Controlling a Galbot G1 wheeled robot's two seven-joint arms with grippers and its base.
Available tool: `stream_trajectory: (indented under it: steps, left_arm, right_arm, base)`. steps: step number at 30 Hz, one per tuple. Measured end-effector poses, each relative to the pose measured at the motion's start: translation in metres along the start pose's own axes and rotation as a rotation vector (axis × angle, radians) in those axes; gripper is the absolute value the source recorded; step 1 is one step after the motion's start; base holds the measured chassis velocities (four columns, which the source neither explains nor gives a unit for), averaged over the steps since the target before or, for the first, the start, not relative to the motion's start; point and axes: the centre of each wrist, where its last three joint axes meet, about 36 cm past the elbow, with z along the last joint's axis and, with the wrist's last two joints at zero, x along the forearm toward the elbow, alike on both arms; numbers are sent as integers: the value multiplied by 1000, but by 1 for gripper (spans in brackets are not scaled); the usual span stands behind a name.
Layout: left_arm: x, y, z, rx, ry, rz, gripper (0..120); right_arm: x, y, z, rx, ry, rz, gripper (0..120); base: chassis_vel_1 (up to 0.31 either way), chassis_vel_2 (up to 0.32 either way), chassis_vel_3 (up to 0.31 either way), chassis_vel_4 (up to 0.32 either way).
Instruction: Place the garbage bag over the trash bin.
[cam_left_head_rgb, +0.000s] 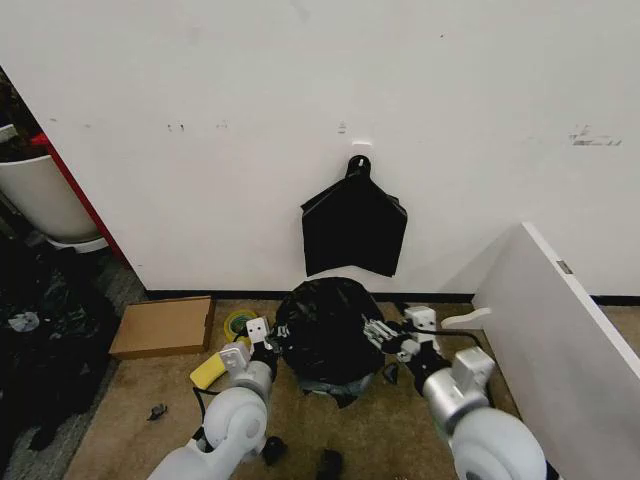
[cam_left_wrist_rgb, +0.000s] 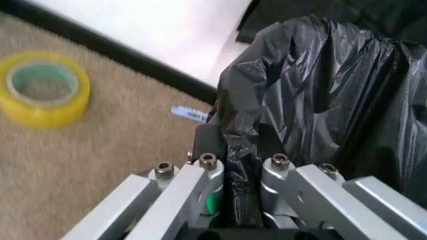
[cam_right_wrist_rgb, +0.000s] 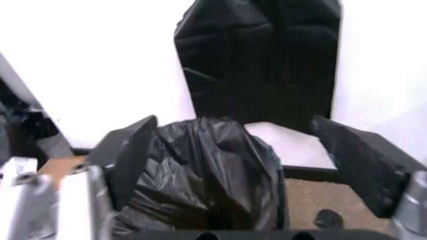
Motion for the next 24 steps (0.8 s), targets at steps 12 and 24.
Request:
stream_trajectory:
  steps: [12,24]
  left_arm:
    - [-13,8,1,37,103,-25,12]
    - [-6,16,-7,-11,116,-25,55]
  right_arm:
    - [14,10,9,-16,-1,44,100]
    - [16,12,16,-31,3,73,100]
  base:
    - [0,0,0,0]
    - [0,0,0,0]
